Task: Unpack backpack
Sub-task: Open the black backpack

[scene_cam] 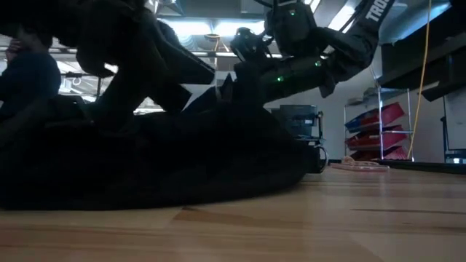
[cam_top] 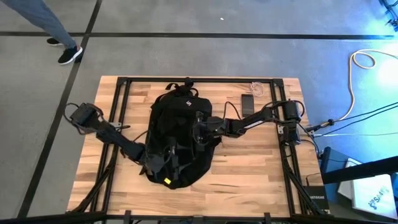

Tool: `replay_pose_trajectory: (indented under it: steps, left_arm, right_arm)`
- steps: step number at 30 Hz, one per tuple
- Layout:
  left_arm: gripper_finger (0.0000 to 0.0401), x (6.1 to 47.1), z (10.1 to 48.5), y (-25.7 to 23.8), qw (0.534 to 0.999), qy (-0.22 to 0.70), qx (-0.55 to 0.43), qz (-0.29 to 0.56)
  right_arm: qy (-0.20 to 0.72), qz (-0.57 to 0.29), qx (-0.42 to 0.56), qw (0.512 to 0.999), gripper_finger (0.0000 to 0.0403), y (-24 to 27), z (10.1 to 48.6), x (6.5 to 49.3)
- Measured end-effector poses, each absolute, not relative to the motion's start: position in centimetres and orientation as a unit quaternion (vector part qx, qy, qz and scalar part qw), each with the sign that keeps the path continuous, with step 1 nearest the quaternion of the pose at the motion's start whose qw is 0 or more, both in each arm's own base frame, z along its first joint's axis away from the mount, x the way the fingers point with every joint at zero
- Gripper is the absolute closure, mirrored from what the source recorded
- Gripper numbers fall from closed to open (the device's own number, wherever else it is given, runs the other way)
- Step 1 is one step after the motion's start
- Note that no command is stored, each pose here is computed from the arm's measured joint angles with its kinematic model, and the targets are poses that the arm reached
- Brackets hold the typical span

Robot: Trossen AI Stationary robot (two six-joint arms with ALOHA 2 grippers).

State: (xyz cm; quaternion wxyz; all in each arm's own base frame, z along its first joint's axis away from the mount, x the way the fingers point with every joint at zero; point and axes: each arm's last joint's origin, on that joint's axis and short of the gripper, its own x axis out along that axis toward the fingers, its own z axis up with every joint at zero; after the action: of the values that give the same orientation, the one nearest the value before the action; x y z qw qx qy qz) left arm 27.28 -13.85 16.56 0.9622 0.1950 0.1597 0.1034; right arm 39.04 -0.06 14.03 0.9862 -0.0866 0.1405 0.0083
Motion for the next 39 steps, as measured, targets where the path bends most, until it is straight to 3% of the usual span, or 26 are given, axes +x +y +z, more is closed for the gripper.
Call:
replay_pose_trajectory:
  steps: [5,10,14,19,27,31,37,39]
  left_arm:
    - [0.0091,25.5,18.9,-13.3,0.953,0.174,0.203,0.140]
    - [0.0091,24.4,18.8,-11.3,0.941,0.236,0.168,0.175]
    - [0.0091,24.2,17.6,-10.3,0.929,0.281,0.145,0.193]
    - [0.0091,24.6,18.1,-10.7,0.948,0.254,0.091,0.171]
    - [0.0091,24.6,18.2,-10.7,0.947,0.255,0.093,0.169]
    - [0.0091,24.5,18.1,-10.8,0.947,0.260,0.095,0.161]
    - [0.0091,24.5,18.0,-10.9,0.947,0.262,0.096,0.158]
    - [0.0091,24.5,18.0,-10.9,0.947,0.262,0.096,0.157]
  right_arm:
    - [0.159,0.011,-0.080,0.984,0.0340,0.0,13.7,39.0]
    - [0.209,-0.012,-0.084,0.974,0.0340,-0.2,12.8,38.7]
    - [0.153,-0.007,-0.066,0.986,0.0339,0.4,14.8,40.2]
    - [0.136,0.011,-0.090,0.986,0.0339,1.4,17.3,42.0]
    - [0.090,0.060,-0.056,0.993,0.0343,1.6,19.7,43.2]
    - [0.114,0.048,-0.063,0.990,0.0343,1.5,19.2,43.1]
    - [0.246,0.002,-0.088,0.965,0.0343,0.9,14.1,42.9]
    - [0.245,0.005,-0.095,0.965,0.0343,1.0,14.0,42.9]
